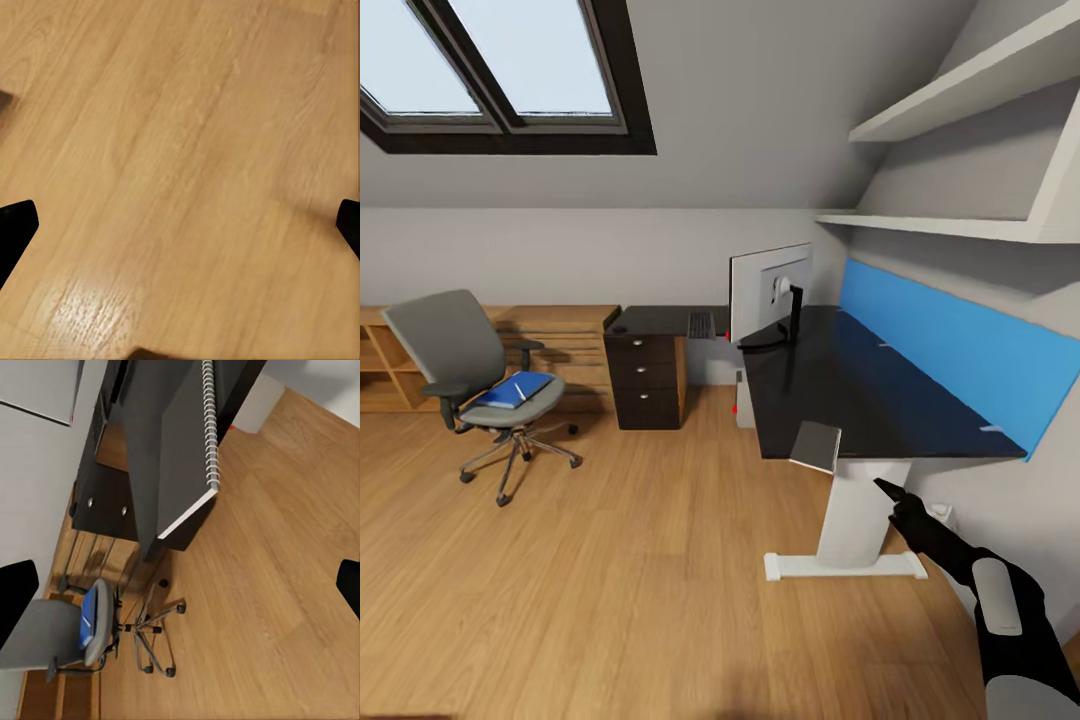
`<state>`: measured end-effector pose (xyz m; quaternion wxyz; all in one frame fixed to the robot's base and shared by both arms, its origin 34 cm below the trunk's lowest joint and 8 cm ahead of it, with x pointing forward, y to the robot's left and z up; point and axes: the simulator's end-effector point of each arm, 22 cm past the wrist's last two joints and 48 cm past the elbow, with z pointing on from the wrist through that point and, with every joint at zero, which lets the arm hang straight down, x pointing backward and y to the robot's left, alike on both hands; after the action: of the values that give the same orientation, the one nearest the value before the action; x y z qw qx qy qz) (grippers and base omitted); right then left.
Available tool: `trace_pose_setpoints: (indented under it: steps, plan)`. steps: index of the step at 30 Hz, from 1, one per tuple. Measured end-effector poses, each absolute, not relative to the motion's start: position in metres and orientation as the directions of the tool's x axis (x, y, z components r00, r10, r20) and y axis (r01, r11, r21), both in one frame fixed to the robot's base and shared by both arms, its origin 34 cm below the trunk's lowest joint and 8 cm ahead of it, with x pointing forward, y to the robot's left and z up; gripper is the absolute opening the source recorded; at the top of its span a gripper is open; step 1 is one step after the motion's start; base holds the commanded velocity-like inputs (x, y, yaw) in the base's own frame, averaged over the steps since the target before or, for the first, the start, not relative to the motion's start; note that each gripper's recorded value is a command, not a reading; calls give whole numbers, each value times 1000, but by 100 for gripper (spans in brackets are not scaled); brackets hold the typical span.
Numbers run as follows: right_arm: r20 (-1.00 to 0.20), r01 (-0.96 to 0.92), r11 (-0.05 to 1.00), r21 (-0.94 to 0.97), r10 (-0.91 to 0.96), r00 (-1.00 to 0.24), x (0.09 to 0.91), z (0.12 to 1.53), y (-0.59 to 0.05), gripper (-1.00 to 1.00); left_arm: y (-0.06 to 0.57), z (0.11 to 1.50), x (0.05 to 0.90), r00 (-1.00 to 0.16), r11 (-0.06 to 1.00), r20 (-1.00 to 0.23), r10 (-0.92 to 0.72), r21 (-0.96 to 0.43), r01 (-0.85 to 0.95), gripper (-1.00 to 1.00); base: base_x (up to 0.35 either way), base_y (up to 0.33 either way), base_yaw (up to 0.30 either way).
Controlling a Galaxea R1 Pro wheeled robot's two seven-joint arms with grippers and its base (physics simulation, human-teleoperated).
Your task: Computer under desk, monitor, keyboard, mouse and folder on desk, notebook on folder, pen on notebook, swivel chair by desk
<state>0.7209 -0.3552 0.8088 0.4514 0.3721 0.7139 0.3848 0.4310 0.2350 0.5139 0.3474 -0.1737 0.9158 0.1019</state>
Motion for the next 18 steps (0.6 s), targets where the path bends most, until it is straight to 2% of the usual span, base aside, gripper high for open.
trace_pose_setpoints:
  steps: [8, 18]
  plan:
    - [-356, 181, 424, 887, 879, -316, 720, 794, -354, 100, 220, 521, 462, -671, 926, -693, -263, 14, -377, 100, 0, 0, 0]
    - [-357, 181, 425, 887, 879, -317, 718, 776, -354, 100, 184, 593, 540, -693, 951, -660, -289, -115, -287, 100, 0, 0, 0]
